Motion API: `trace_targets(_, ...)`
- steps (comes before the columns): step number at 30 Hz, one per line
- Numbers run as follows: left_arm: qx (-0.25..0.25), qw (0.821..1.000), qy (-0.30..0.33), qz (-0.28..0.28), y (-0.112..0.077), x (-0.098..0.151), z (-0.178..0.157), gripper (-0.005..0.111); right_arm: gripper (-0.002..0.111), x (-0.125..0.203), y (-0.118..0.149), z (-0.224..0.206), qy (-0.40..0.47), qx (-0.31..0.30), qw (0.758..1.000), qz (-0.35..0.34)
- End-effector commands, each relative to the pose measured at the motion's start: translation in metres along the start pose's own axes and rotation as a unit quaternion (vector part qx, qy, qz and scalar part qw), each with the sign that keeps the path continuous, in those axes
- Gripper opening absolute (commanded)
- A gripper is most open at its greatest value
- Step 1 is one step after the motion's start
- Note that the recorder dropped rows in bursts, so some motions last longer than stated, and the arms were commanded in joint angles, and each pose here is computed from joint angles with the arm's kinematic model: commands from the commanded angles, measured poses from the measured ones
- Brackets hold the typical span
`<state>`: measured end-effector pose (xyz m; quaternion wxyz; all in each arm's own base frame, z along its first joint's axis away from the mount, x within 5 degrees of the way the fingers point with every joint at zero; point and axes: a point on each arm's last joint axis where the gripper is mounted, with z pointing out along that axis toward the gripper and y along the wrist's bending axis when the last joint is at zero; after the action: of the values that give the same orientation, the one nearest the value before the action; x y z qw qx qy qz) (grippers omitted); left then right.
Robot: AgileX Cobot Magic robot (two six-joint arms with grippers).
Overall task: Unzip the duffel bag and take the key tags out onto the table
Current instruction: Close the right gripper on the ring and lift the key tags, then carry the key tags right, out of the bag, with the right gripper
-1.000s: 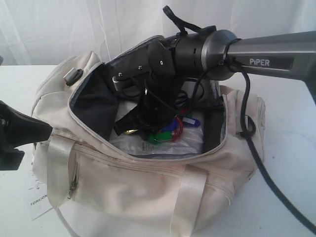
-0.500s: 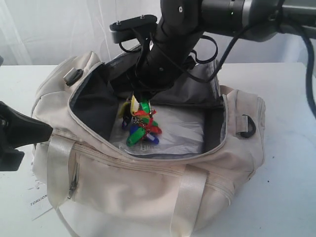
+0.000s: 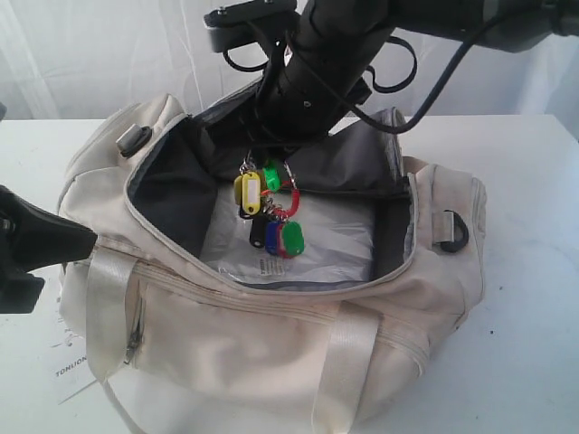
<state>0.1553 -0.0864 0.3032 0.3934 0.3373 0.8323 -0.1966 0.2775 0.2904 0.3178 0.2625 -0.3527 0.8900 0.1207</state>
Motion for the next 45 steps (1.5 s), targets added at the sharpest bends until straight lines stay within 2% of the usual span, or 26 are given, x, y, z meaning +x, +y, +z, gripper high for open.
trace_targets(1, 0.012, 1.0, -0.002, -0.015, -0.003, 0.002, -0.001, 0.0, 0.0, -0.004, -0.005, -0.021, -0.02, 0.025, 0.999, -0.02)
trace_targets(15, 0.013, 1.0, -0.001, -0.015, -0.003, 0.002, -0.001, 0.0, 0.0, 0.006, -0.008, -0.087, -0.046, 0.038, 0.998, -0.033)
trace_targets(28, 0.015, 1.0, 0.0, -0.015, -0.003, 0.002, -0.001, 0.0, 0.0, 0.032, -0.009, -0.145, -0.044, 0.034, 0.998, -0.04)
trace_targets(32, 0.015, 1.0, 0.001, -0.015, -0.004, 0.002, -0.001, 0.0, 0.0, 0.053, -0.009, -0.167, -0.055, 0.029, 0.997, -0.037)
trace_targets(35, 0.015, 1.0, 0.001, -0.015, -0.004, 0.002, -0.001, 0.0, 0.0, 0.088, -0.008, -0.185, -0.058, 0.016, 0.998, -0.029)
trace_targets(40, 0.015, 1.0, 0.001, -0.015, -0.004, 0.002, -0.001, 0.0, 0.0, 0.135, -0.011, -0.191, -0.044, 0.018, 0.999, -0.006)
trace_targets(43, 0.015, 1.0, 0.001, -0.015, -0.004, 0.002, -0.001, 0.0, 0.0, 0.162, -0.019, -0.194, -0.045, 0.053, 0.997, 0.012)
trace_targets(45, 0.015, 1.0, 0.001, -0.015, -0.004, 0.002, -0.001, 0.0, 0.0, 0.175, -0.029, -0.192, -0.036, 0.103, 0.994, 0.024)
